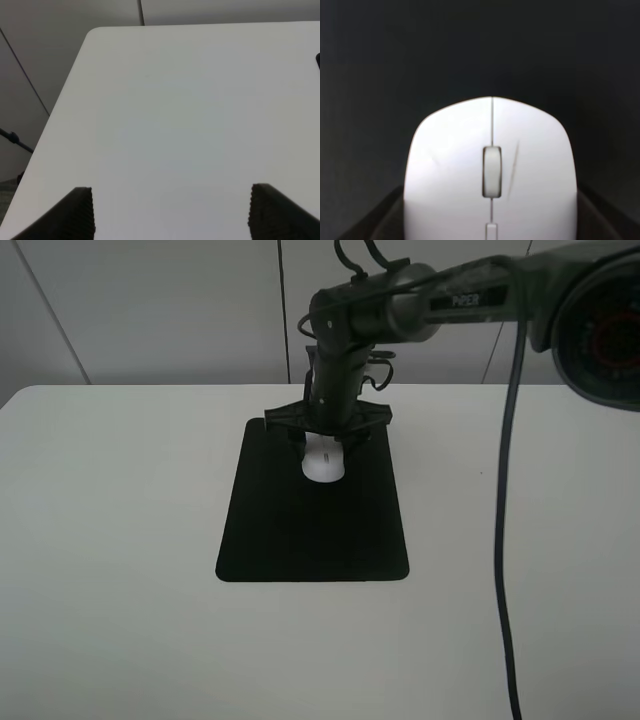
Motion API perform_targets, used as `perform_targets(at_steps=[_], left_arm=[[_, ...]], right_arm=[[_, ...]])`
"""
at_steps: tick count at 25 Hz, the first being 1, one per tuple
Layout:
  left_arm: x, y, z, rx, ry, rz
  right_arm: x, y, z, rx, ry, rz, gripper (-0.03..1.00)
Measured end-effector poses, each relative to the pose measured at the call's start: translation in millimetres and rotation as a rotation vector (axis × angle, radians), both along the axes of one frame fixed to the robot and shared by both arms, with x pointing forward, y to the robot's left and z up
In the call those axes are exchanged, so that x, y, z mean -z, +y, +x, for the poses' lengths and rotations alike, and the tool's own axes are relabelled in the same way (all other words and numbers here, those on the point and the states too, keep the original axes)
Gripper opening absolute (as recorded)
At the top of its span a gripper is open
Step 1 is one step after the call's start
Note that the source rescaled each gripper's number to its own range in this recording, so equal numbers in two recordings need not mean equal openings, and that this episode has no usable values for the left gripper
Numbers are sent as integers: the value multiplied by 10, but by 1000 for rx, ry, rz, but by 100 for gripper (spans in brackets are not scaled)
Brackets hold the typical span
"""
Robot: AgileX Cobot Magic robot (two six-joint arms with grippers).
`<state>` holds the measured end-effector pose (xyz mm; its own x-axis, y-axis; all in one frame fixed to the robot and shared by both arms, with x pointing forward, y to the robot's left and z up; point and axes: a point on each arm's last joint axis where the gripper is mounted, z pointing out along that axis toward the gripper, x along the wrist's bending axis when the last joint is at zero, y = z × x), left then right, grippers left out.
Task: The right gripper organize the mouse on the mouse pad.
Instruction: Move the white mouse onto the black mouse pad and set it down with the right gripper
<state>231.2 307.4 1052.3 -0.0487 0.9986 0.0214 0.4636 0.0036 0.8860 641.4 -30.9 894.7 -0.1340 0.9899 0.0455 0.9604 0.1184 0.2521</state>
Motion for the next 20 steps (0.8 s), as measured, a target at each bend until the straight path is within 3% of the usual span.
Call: perform_targets(at_steps=[20], left_arm=[[0,0,0,0,0,0]], right_arm=[[114,77,-33,-8,-10,-20,1]])
